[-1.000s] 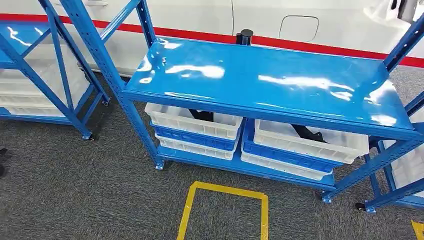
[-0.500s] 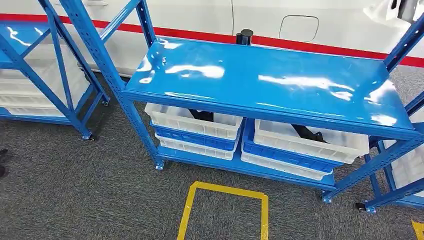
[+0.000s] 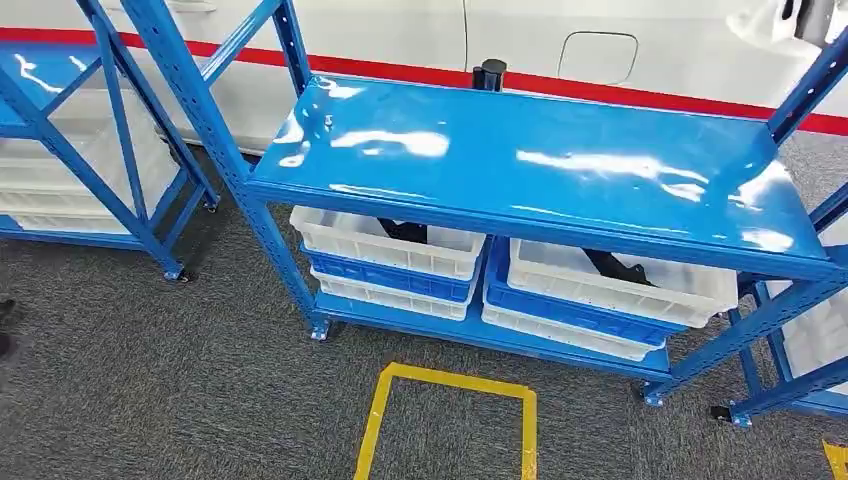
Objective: Take the parts from the cabinet and place them on the table.
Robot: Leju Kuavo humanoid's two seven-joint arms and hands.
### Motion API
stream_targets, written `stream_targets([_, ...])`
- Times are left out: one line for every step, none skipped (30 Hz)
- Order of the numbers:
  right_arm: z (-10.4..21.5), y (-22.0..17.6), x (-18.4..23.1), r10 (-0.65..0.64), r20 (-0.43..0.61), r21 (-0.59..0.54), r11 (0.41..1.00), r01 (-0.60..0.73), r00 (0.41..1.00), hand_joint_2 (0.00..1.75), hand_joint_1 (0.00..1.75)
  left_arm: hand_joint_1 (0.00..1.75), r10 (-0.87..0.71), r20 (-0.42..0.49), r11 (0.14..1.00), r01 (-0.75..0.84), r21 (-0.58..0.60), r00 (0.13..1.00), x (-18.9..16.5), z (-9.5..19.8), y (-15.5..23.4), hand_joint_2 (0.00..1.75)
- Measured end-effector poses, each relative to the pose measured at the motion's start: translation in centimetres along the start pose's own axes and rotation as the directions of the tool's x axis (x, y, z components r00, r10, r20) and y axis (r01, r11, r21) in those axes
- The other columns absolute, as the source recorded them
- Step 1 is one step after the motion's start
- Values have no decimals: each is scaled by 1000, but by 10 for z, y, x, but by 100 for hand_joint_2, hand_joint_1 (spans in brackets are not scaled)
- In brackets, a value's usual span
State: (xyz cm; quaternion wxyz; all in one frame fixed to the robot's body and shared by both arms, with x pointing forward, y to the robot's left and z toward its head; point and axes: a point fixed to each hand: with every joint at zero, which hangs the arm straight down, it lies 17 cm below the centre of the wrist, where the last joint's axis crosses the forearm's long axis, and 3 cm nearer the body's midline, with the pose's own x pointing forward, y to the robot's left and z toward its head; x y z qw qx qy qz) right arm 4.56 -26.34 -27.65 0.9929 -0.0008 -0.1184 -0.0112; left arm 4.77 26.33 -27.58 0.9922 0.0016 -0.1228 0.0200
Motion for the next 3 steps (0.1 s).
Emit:
stream_targets([0, 0, 0, 1, 0, 0, 1000, -1, 1000, 0, 0, 0, -4, 1, 1000, 4, -1, 1000, 0, 0, 0, 0])
stream_targets([0, 1, 0, 3, 0, 1, 1000, -3, 1000, 0, 0, 0, -8, 1, 1000, 8, -2, 1000, 0, 0, -1, 0])
stream_targets([0, 1, 0, 5, 0, 2, 1000, -5, 1000, 0, 0, 0, -10, 1, 1000, 10, -3, 1000, 0, 0, -1, 0])
